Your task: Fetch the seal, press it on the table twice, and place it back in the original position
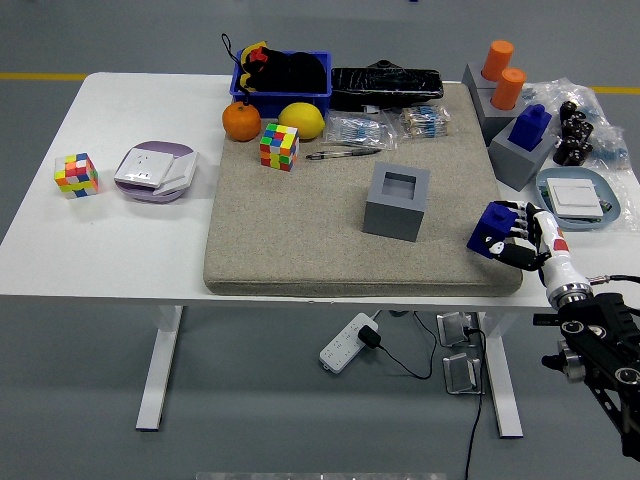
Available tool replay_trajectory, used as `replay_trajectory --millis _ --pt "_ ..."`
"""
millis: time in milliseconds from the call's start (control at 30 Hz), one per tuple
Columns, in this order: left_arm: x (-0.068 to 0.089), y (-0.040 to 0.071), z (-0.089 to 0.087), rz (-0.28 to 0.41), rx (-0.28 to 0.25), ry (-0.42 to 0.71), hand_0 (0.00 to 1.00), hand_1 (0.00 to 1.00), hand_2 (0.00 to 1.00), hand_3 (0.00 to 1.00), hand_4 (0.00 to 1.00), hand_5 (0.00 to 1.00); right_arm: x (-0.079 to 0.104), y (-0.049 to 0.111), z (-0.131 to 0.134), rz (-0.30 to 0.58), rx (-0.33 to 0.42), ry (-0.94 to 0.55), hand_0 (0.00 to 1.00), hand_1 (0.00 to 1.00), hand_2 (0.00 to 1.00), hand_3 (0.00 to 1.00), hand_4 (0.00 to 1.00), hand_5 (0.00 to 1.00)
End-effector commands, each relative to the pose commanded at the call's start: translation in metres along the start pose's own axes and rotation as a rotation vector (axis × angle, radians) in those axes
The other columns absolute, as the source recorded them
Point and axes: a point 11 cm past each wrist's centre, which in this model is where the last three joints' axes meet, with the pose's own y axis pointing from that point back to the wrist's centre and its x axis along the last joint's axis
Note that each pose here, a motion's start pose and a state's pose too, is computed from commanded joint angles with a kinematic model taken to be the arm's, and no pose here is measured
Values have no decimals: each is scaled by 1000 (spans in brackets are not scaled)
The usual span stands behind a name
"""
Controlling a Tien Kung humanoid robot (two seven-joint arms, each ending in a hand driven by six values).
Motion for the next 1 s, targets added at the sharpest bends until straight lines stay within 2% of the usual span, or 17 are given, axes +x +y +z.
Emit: replay_trajectory --millis 100,233,600,767,1000 --pt "1 0 0 2 0 -1 830 796 758 814 744 322 0 0 -3 -1 8 -2 527 401 427 429 611 2" --pt "2 0 0 3 1 0 830 796 758 815 744 322 1 -1 -20 -4 56 -4 526 401 427 428 609 2" --pt "2 0 -1 2 1 3 830 796 758 813 744 322 6 -9 -91 -28 219 29 528 401 427 430 610 2" --pt "2 0 -1 1 0 7 830 796 758 813 744 322 -7 -15 -110 -65 247 35 527 400 427 432 611 2" --pt "3 1 3 3 -7 7 830 797 758 814 744 322 -29 -29 -120 -118 234 36 527 401 427 432 611 2"
